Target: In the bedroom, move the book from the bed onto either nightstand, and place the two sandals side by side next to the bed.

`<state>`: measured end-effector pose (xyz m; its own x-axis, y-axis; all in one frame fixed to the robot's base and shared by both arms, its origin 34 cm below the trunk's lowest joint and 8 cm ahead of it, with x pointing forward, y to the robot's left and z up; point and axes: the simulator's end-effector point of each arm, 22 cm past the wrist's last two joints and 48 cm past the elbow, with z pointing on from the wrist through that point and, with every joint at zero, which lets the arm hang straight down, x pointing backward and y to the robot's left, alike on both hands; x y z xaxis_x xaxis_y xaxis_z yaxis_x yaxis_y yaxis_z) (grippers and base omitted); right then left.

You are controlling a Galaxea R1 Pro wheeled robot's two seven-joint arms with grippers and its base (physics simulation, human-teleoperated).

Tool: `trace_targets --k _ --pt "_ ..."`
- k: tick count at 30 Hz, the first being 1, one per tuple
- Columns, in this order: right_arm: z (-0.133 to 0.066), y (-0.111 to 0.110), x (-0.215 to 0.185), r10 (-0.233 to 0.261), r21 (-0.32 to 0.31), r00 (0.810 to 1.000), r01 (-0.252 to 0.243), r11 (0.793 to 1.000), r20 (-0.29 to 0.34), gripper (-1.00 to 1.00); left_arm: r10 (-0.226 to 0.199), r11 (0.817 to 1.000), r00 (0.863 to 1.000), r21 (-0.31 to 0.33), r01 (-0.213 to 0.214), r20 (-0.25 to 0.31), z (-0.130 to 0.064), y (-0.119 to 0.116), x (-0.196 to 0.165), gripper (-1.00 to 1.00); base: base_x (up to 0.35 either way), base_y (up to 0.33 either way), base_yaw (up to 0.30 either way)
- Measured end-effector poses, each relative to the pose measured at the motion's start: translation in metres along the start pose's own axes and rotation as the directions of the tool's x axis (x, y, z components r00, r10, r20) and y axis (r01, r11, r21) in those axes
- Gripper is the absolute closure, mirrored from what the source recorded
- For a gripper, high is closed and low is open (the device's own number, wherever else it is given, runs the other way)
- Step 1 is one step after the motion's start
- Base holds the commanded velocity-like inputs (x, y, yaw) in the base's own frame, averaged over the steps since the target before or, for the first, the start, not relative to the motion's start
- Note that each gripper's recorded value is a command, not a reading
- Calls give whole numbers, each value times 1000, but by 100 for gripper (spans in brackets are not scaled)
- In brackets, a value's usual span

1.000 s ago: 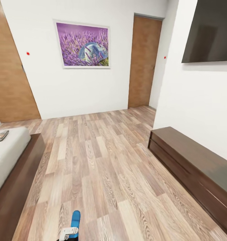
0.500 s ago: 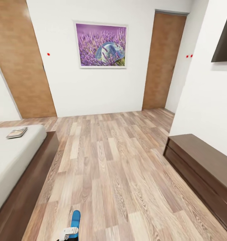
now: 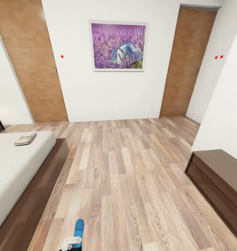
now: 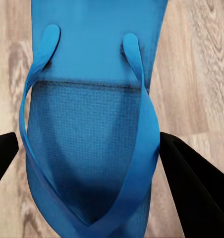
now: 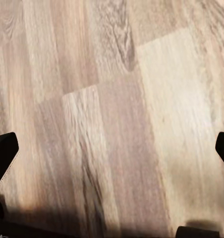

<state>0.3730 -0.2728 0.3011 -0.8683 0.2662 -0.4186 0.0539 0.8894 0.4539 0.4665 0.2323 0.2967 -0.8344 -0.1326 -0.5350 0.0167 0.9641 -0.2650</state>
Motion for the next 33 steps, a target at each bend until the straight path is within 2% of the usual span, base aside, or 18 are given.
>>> trace_targets --k 11,33 --pt "1 1 1 1 -1 1000 -1 1000 -1 -100 0 1000 1000 0 0 0 0 0 0 100 314 0 229" --pt "1 1 1 1 -1 1000 -1 1000 -1 -100 0 1000 1000 0 0 0 0 0 0 100 314 -3 7"
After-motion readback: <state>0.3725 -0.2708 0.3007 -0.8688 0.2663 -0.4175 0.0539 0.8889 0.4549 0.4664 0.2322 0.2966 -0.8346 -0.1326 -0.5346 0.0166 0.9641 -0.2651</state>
